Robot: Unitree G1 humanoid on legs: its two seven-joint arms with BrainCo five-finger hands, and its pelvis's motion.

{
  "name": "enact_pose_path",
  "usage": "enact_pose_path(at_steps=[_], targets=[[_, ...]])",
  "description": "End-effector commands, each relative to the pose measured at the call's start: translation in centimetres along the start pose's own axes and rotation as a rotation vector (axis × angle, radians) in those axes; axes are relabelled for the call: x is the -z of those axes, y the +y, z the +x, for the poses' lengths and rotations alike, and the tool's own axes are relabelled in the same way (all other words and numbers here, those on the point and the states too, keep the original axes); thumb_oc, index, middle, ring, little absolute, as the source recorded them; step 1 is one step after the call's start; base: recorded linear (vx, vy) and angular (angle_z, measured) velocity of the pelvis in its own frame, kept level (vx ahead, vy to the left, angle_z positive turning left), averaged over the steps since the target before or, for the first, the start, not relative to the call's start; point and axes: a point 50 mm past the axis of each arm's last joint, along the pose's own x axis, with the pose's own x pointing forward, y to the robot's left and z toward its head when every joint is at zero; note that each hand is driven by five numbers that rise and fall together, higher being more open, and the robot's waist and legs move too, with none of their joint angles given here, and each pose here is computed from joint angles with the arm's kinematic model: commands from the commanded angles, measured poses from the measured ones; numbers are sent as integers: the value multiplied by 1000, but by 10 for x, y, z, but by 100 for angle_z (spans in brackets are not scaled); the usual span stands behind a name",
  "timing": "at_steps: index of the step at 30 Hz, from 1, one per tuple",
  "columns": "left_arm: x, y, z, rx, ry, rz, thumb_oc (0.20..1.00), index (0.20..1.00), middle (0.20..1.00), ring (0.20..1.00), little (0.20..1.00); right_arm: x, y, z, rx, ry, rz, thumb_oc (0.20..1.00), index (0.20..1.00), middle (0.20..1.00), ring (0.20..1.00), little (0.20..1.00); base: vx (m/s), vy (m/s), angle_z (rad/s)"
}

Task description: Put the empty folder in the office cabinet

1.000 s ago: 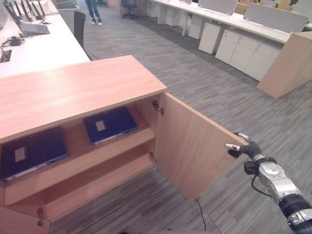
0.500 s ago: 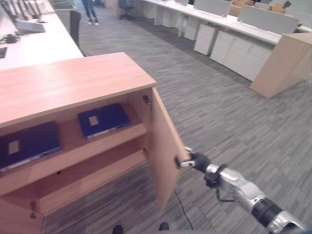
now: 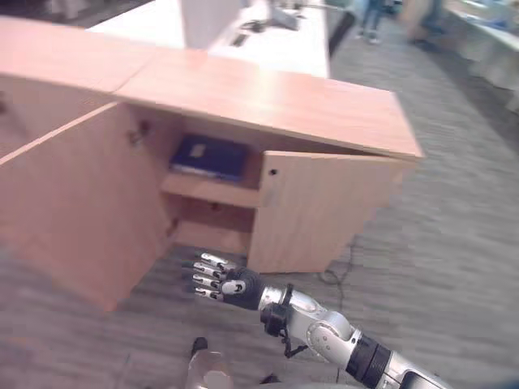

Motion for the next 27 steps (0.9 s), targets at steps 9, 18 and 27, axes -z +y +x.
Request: enact_pose_path(at_steps=[9, 18, 27], targets=[[38, -9, -5, 66, 70, -2, 1000, 1000, 1000, 1000, 1000, 6, -52, -76, 329, 38, -106, 1000, 1000, 1000, 1000, 1000, 11, 139, 78], [27, -49, -3, 112, 53, -36, 1000, 1000, 1000, 1000, 1000, 110, -113, -175, 1134, 533, -40, 1000, 1000, 1000, 1000, 1000, 76, 245, 68], [-23, -69, 0, 101, -66, -19, 1000, 1000, 1000, 1000, 1000, 163, -84, -259, 1635, 520, 418, 1000, 1000, 1000, 1000, 1000, 209, 254, 80]])
